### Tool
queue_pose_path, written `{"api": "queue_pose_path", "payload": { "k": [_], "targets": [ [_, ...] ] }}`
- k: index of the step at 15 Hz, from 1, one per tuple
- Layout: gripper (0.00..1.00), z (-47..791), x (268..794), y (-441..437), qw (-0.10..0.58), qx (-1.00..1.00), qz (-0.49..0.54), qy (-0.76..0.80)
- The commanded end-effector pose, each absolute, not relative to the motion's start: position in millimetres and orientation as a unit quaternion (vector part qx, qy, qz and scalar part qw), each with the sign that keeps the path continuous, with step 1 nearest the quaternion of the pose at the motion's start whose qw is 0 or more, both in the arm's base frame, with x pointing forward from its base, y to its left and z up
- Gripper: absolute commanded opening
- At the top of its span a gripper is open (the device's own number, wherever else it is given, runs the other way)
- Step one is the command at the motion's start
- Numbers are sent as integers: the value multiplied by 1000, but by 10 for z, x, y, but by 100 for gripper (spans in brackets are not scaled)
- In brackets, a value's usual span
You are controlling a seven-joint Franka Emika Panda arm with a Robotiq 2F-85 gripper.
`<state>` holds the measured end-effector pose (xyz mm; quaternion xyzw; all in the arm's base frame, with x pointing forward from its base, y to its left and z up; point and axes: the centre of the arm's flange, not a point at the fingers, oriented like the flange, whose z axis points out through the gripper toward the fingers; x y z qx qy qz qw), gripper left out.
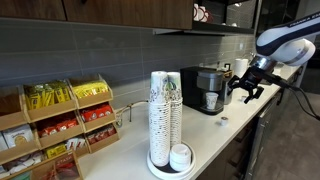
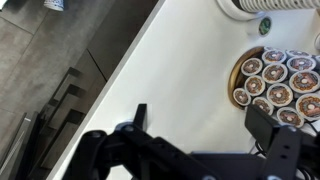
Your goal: Open the lid of the coffee machine and place the pod inside
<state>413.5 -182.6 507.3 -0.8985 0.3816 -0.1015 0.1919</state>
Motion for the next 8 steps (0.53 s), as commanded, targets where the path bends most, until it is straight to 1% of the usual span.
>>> {"api": "queue_pose_path", "payload": {
  "k": [1, 4, 8],
  "targets": [
    [100, 5177, 4360, -2035, 198, -879, -175, 398],
    [100, 5356, 4544, -2259, 210, -845, -256, 420],
    [100, 5442, 4752, -2551, 226, -796, -322, 461]
  ]
}}
